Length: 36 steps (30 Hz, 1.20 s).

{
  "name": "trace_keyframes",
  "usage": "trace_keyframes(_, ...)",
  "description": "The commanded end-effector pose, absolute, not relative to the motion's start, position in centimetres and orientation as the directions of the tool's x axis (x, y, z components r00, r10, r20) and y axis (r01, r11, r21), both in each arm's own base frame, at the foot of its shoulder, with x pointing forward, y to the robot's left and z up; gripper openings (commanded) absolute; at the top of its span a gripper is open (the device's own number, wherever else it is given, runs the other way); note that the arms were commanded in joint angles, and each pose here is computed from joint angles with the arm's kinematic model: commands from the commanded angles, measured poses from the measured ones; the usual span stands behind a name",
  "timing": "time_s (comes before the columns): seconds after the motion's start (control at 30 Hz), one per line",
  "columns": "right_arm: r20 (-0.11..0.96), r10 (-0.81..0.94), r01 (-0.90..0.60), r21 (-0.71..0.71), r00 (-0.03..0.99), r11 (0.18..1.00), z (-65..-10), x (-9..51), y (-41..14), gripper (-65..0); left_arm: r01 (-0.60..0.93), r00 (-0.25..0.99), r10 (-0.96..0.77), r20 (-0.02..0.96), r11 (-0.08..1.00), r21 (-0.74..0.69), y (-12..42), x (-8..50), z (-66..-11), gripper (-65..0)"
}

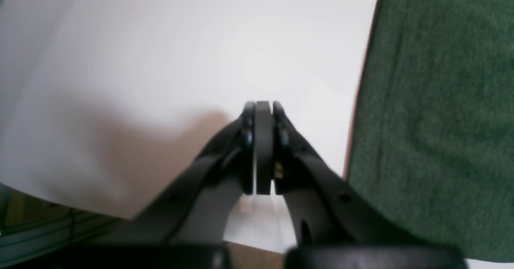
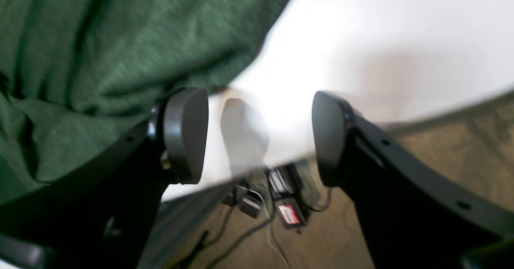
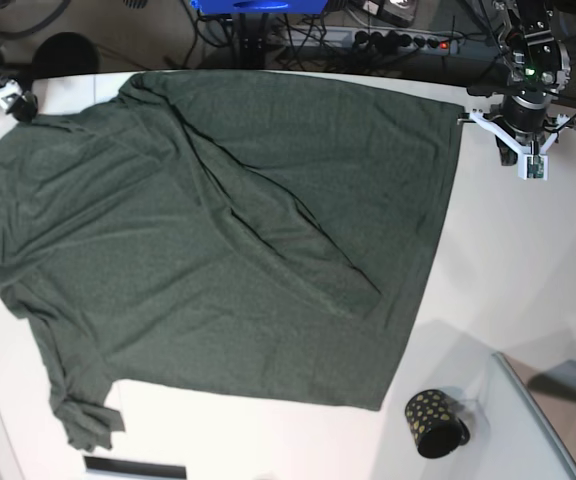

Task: Layout the t-shirt on the table in an organized manner, then fold the t-shirt properly
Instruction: 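Move the right gripper to the shirt corner and the left gripper to the opposite corner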

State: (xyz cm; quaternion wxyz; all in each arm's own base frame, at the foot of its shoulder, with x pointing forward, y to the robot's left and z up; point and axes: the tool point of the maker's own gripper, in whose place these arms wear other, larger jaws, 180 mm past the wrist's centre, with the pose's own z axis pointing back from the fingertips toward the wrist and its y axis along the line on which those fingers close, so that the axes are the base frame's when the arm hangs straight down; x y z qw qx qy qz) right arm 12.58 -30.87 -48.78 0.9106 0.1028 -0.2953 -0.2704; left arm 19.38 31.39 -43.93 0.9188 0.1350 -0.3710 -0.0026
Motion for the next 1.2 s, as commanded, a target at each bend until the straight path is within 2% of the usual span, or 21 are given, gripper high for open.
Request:
trace_keyframes(0.0, 0.488, -0.558, 0.43, 0.358, 0.671, 0.829, -48.7, 13.0, -31.0, -28.1, -0.098, 0.699, -0.123, 0.704, 0.959, 0.265, 31.9, 19.9, -42.9, -65.0)
trace_keyframes(0.1, 0.45, -0.592, 0.449, 0.391, 0.668, 0.803, -50.0, 13.0, -30.3, -28.1, -0.098, 0.7, -0.122, 0.704, 0.959, 0.264, 31.9, 19.9, -43.0, -65.0)
trace_keyframes(0.27, 0.453, -0.602, 0.455, 0.399, 0.657, 0.796, -50.3, 13.2, -30.7, -28.4, -0.097, 0.7, -0.125, 0.704, 0.959, 0.267, 32.0, 19.9, -42.9, -65.0)
trace_keyframes(0.3, 0.453, -0.601, 0.455, 0.396, 0.658, 0.798, -50.3, 13.1, -30.7, -29.6, -0.097, 0.701, -0.124, 0.703, 0.959, 0.266, 32.0, 19.9, -43.0, -65.0)
trace_keyframes(0.4, 0.449, -0.6, 0.455, 0.394, 0.662, 0.798, -50.3, 12.9, -30.7, -38.6, -0.097, 0.701, -0.124, 0.703, 0.959, 0.266, 32.0, 19.9, -43.0, -65.0)
trace_keyframes(0.47, 0.445, -0.6, 0.458, 0.392, 0.665, 0.798, -50.4, 12.6, -30.7, -41.1, -0.097, 0.701, -0.124, 0.703, 0.959, 0.266, 32.0, 19.9, -43.0, -65.0)
trace_keyframes(0.97, 0.447, -0.602, 0.452, 0.403, 0.662, 0.796, -50.4, 13.3, -30.4, -42.3, -0.099, 0.701, -0.121, 0.703, 0.96, 0.264, 31.9, 19.8, -43.0, -65.0)
trace_keyframes(1.0, 0.447, -0.602, 0.452, 0.403, 0.662, 0.796, -50.4, 13.3, -30.4, -44.4, -0.099, 0.701, -0.12, 0.703, 0.96, 0.262, 31.9, 19.8, -43.1, -65.0)
trace_keyframes(1.13, 0.44, -0.6, 0.452, 0.402, 0.668, 0.797, -50.5, 13.1, -30.4, -63.2, -0.099, 0.703, -0.118, 0.701, 0.96, 0.261, 31.8, 19.7, -43.1, -65.0)
trace_keyframes(1.17, 0.43, -0.598, 0.45, 0.4, 0.677, 0.798, -50.5, 13.0, -30.3, -65.0, -0.096, 0.711, -0.118, 0.694, 0.96, 0.262, 31.8, 19.2, -43.3, -65.0)
